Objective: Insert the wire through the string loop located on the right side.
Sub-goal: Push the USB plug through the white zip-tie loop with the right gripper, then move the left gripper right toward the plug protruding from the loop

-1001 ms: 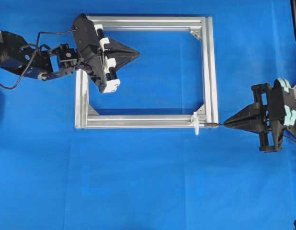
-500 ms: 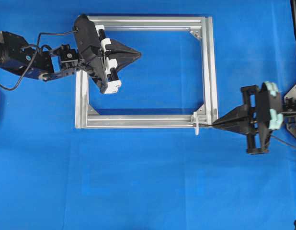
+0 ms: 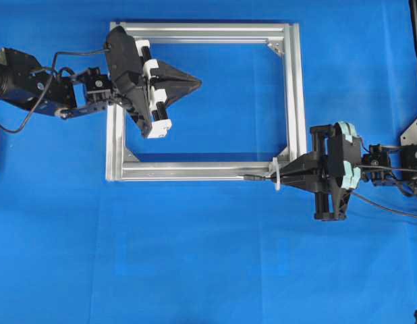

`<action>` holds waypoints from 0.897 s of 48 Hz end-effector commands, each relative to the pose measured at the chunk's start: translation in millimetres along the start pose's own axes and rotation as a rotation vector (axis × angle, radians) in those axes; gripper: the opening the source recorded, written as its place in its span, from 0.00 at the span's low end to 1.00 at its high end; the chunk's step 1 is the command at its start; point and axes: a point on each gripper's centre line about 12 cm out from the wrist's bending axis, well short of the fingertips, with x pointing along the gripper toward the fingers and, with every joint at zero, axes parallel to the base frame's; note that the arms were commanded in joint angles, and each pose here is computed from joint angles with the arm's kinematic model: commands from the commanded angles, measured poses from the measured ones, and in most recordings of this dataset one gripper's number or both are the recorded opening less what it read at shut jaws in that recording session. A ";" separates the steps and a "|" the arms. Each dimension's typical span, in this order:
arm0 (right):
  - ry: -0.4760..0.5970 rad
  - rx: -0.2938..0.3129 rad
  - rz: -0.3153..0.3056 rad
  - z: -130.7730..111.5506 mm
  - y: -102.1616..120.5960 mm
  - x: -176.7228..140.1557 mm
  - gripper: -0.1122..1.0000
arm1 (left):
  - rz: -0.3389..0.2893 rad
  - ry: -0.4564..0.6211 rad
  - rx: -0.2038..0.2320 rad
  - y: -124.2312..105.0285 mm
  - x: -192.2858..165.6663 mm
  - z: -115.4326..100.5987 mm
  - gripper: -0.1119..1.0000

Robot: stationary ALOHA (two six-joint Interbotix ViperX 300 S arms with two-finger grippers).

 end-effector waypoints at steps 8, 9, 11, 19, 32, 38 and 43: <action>-0.026 0.007 0.001 6.8 0.9 1.6 0.07 | -0.050 -0.043 0.003 -18.7 -2.5 12.9 0.10; -0.025 0.006 0.002 6.7 1.3 1.6 0.07 | -0.057 -0.044 0.004 -21.7 -2.8 12.9 0.10; -0.024 0.007 0.001 6.5 1.1 1.6 0.07 | -0.074 -0.040 0.006 -28.0 -4.1 11.4 0.10; -0.022 0.006 0.002 6.0 1.0 1.3 0.07 | -0.163 -0.021 0.019 -62.1 -11.6 4.0 0.10; -0.020 0.007 0.000 5.3 0.7 1.0 0.07 | -0.361 0.009 0.020 -134.3 -37.6 -8.3 0.10; -0.020 0.006 0.001 5.3 0.8 1.0 0.07 | -0.419 0.019 0.010 -154.7 -47.3 -10.7 0.10; -0.020 0.006 0.000 5.4 0.4 1.1 0.07 | -0.435 0.027 0.005 -160.3 -50.1 -12.5 0.10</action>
